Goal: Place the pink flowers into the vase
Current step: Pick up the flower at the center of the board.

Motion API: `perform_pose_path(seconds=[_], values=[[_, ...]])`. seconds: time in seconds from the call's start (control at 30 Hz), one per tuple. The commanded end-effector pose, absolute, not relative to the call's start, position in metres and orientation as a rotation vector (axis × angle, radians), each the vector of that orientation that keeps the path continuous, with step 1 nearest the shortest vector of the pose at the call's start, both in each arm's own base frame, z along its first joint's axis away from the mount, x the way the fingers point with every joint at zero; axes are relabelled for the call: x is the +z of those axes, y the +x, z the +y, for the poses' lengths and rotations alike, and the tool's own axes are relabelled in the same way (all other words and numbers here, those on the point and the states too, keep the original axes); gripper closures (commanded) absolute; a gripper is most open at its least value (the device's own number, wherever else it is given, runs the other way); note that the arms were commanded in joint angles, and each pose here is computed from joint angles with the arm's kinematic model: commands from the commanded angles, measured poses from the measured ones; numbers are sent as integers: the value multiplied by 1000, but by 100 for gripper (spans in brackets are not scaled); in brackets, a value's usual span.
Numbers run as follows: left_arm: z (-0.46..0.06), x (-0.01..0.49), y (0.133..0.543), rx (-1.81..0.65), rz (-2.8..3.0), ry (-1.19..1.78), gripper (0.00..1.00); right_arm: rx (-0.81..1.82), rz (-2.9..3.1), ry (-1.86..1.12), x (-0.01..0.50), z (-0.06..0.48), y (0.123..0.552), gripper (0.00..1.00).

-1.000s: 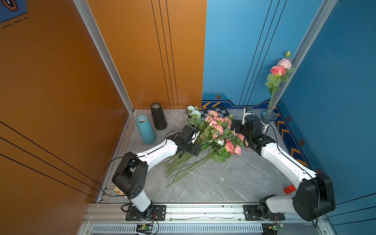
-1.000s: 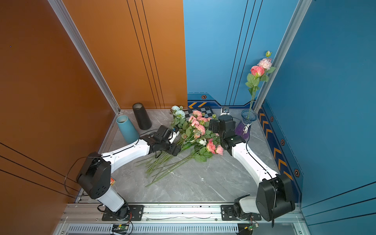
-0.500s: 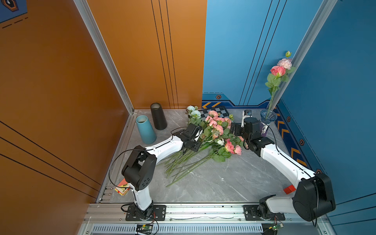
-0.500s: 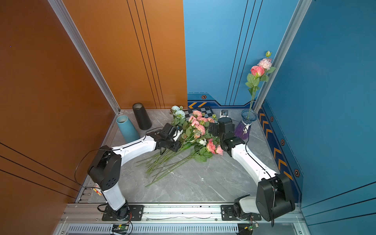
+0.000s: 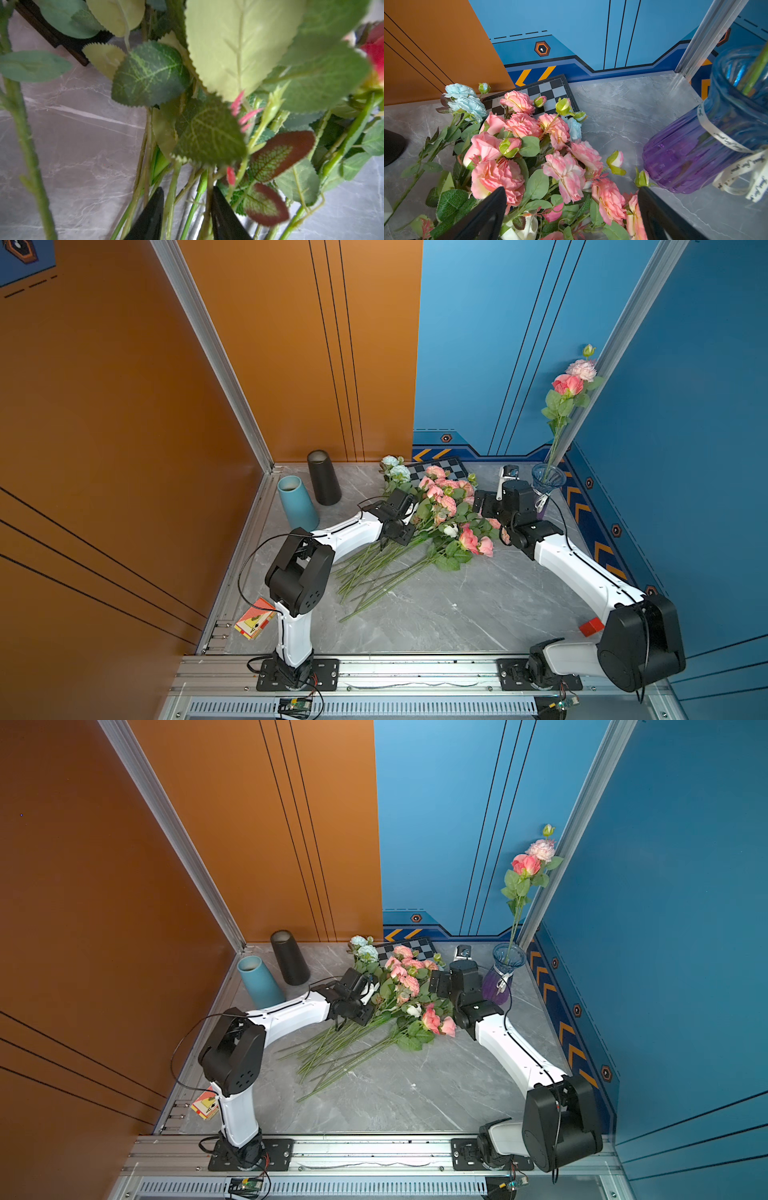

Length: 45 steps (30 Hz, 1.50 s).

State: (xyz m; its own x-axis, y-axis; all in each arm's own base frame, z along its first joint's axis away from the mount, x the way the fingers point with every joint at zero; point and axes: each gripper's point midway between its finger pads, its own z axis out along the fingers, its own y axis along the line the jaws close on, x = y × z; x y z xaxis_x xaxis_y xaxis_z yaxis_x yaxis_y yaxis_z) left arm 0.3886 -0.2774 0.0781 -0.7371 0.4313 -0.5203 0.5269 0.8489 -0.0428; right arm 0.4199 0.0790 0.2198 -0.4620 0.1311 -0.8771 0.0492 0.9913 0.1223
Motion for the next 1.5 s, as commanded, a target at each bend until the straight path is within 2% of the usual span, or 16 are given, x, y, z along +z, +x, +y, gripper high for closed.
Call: perform_pose_path(seconds=[0.0, 0.2, 0.27, 0.37, 0.6, 1.13, 1.47], values=[[-285, 75, 385, -274, 2536, 712, 63, 124, 2037, 144, 225, 78, 416, 0], [-286, 73, 383, -278, 2537, 726, 69, 140, 2039, 152, 223, 79, 417, 0], [-287, 75, 383, -281, 2532, 728, 74, 140, 2042, 151, 222, 79, 416, 0], [-288, 76, 386, -284, 2523, 717, 92, 138, 2042, 153, 223, 78, 415, 0], [-289, 84, 395, -324, 2504, 693, 100, 148, 2044, 153, 222, 80, 415, 0], [-256, 183, 444, -349, 2262, 563, 100, 223, 2083, 101, 221, 101, 418, 0], [-258, 279, 450, -505, 1899, 438, 100, 524, 2091, -18, 245, 164, 424, 0]])
